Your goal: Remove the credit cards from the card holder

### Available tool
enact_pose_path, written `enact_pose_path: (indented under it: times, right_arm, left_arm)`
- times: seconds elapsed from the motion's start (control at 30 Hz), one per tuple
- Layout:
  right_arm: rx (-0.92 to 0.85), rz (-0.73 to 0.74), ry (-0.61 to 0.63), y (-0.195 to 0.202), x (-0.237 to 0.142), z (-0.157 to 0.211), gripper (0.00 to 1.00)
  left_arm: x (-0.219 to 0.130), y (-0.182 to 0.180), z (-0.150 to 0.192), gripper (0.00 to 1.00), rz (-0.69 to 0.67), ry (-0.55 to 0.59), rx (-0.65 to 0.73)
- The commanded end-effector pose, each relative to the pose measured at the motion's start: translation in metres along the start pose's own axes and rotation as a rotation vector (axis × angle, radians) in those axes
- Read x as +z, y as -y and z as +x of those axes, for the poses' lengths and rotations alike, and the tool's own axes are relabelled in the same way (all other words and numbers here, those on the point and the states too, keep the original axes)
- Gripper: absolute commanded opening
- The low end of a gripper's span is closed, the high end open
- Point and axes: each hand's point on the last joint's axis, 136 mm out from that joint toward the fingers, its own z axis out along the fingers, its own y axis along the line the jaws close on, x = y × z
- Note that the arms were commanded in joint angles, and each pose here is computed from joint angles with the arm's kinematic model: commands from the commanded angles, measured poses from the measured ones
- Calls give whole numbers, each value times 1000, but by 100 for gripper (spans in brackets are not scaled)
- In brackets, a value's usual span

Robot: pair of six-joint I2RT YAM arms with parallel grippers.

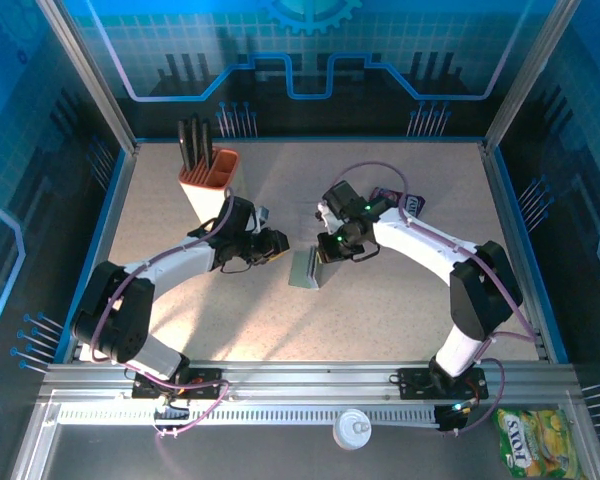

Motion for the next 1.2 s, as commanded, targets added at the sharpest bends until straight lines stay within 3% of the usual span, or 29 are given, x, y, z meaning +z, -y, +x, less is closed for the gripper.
enact_pose_path:
  times: [0.0, 0.23, 0.77, 1.17]
  right_arm:
    - [-51, -36, -15, -17, -7, 1, 1]
    - [-68, -8, -11, -12, -7, 3, 0]
    - [104, 243, -63, 71, 7, 36, 1]
    - [136, 331, -108, 98, 26, 51, 1]
  left_arm:
    - [-7, 6, 1, 29, 35, 3, 29]
    - [1, -2, 8, 29, 29, -33, -5]
    - [37, -34, 35, 17, -74, -151, -60]
    - [50, -57, 40, 13, -144, -171, -87]
